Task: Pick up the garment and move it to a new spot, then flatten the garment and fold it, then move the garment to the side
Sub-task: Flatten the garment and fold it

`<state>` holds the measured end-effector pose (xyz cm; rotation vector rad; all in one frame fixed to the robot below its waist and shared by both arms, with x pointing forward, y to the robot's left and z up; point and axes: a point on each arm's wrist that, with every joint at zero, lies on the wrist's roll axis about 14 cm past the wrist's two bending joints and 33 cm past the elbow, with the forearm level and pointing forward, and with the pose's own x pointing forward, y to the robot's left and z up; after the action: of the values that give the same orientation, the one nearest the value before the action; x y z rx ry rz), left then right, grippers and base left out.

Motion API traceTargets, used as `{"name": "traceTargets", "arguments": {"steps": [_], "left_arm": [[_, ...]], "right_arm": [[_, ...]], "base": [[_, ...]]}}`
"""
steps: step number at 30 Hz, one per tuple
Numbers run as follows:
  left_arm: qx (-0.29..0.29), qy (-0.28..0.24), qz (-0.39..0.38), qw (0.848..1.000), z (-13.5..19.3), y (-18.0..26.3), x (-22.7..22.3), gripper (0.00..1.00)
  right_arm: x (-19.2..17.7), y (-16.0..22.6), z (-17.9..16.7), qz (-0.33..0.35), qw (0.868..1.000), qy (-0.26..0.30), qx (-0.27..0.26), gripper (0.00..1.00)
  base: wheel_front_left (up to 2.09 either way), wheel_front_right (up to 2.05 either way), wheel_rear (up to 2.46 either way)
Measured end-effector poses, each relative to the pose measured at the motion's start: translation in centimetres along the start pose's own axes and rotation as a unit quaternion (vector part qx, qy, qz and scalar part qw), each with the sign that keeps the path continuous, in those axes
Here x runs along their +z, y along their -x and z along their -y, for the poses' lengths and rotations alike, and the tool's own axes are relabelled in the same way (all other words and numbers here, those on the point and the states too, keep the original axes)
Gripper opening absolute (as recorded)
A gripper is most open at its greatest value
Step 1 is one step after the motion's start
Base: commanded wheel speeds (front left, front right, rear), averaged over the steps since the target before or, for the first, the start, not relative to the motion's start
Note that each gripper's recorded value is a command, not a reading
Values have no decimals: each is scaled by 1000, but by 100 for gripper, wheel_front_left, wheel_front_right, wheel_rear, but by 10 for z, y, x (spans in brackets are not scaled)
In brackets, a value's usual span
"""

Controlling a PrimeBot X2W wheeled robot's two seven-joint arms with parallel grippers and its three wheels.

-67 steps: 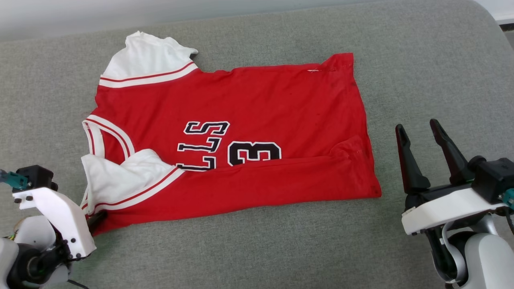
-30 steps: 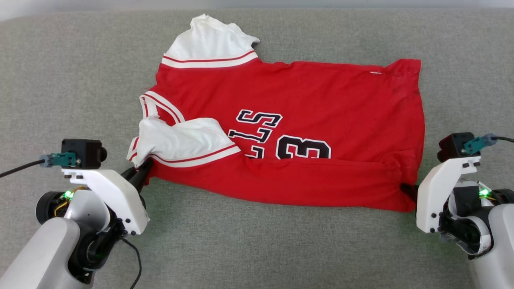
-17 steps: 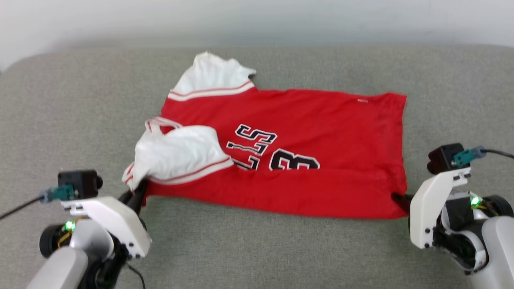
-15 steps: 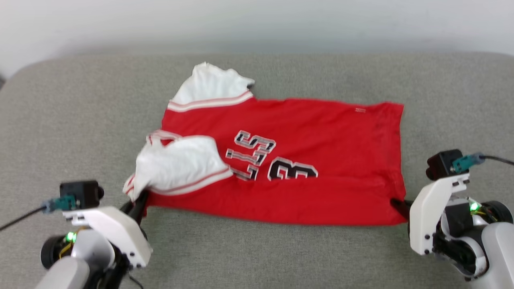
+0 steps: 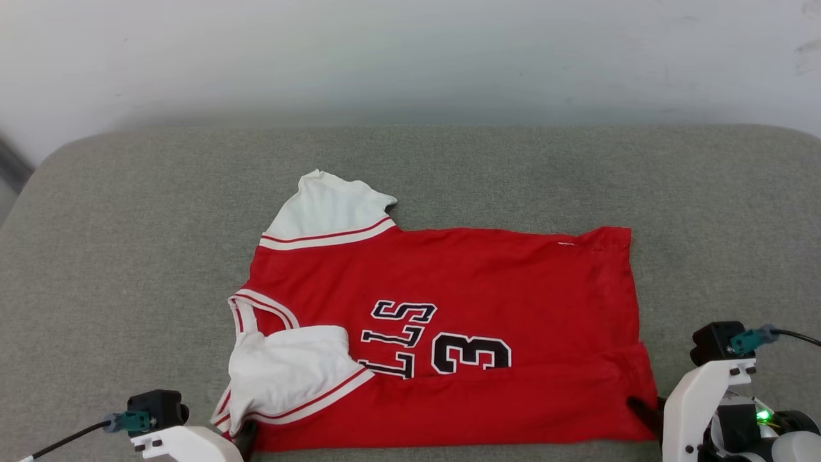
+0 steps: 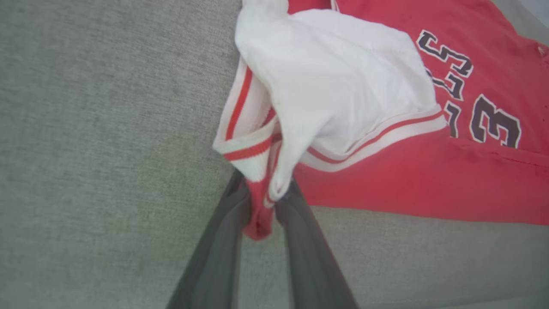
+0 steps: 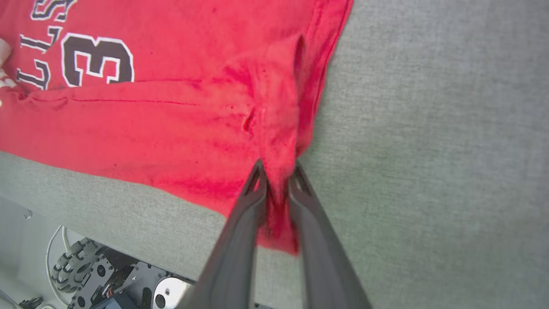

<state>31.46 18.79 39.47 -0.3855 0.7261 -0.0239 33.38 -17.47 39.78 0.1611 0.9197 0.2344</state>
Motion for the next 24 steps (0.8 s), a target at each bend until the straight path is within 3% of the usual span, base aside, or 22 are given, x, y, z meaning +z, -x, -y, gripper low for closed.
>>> {"name": "traceTargets", "arguments": {"steps": [3, 7, 10, 14, 18, 24], "left_arm": [[1, -3, 22, 1000, -1, -7, 10, 100], [-7, -23, 82, 996, 5, -13, 41, 100], [-14, -44, 138, 989, 10, -14, 72, 100], [-33, -72, 205, 976, 30, -14, 113, 100], [-44, -99, 284, 953, 48, -18, 173, 100], [-61, -117, 315, 940, 66, -47, 227, 100]], "right_arm": [[3, -4, 1, 34, 999, -3, -1, 100], [31, 3, 3, 130, 991, 9, -9, 100], [62, 17, 9, 219, 975, 20, -24, 100], [100, 42, 16, 328, 942, 39, -54, 100], [133, 58, 16, 398, 913, 52, -71, 100], [170, 56, 8, 446, 890, 57, -69, 100]], "base": [[0, 0, 0], [0, 0, 0], [0, 0, 0], [0, 0, 0], [0, 0, 0], [0, 0, 0]]}}
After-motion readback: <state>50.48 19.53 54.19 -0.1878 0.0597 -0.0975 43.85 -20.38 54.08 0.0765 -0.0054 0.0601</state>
